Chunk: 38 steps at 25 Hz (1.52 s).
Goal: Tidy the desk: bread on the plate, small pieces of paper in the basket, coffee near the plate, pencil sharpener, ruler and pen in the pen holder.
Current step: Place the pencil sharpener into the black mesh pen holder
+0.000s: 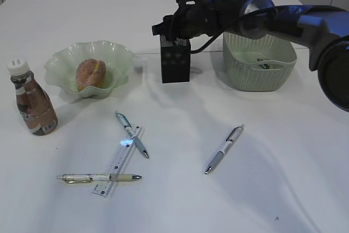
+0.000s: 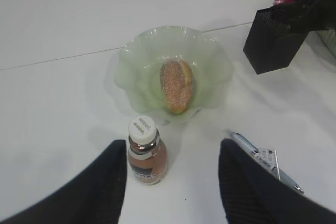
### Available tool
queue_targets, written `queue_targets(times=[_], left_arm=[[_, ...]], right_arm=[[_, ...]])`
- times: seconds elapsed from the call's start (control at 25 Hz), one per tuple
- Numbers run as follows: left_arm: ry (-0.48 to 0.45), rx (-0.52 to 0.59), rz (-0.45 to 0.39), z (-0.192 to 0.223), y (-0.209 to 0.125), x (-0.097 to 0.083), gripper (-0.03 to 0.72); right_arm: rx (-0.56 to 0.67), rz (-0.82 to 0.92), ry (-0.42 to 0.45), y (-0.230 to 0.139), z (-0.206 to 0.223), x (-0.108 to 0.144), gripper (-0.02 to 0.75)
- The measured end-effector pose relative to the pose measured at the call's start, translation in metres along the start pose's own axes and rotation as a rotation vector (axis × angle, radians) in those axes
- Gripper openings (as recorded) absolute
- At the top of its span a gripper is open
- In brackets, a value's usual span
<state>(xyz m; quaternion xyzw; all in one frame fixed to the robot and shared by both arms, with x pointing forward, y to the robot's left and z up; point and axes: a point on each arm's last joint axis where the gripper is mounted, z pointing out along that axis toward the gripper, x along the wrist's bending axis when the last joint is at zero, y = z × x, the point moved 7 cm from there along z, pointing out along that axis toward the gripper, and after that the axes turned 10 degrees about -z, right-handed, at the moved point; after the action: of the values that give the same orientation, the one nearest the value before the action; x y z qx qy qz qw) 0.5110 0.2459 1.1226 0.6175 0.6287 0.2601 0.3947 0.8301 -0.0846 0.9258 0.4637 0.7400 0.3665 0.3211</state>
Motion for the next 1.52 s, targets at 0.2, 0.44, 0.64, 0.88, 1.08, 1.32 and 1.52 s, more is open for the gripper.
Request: queue_targets(times=[0.2, 0.44, 0.64, 0.88, 1.08, 1.32, 1.52], left_arm=[[-0.001, -0.002, 0.0, 0.0, 0.0004, -0.0001, 0.394], [-0.001, -0.002, 0.0, 0.0, 0.0004, -0.0001, 0.394], [-0.001, -0.002, 0.0, 0.0, 0.0004, -0.0001, 0.394], [-0.001, -0.002, 0.0, 0.0, 0.0004, -0.0001, 0.394], [-0.001, -0.002, 0.0, 0.0, 0.0004, -0.0001, 0.394], [-0.001, -0.002, 0.0, 0.0, 0.0004, -0.0001, 0.394], [-0.001, -0.002, 0.0, 0.0, 0.0004, -0.0001, 0.394]], right_arm=[[-0.004, 0.007, -0.001, 0.0049, -0.0019, -0.0008, 0.388], [0.022, 0.017, 0.001, 0.0008, -0.002, -0.0004, 0.388], [0.033, 0.027, 0.005, -0.0009, -0.0021, 0.0003, 0.389], [0.038, 0.03, 0.006, -0.0016, -0.0021, 0.0005, 0.41], [0.038, 0.033, 0.007, -0.0017, -0.0021, 0.0006, 0.425], [0.039, 0.036, 0.009, -0.0017, -0.0021, 0.0009, 0.427], [0.034, 0.054, 0.013, 0.0036, -0.0043, 0.0009, 0.427]])
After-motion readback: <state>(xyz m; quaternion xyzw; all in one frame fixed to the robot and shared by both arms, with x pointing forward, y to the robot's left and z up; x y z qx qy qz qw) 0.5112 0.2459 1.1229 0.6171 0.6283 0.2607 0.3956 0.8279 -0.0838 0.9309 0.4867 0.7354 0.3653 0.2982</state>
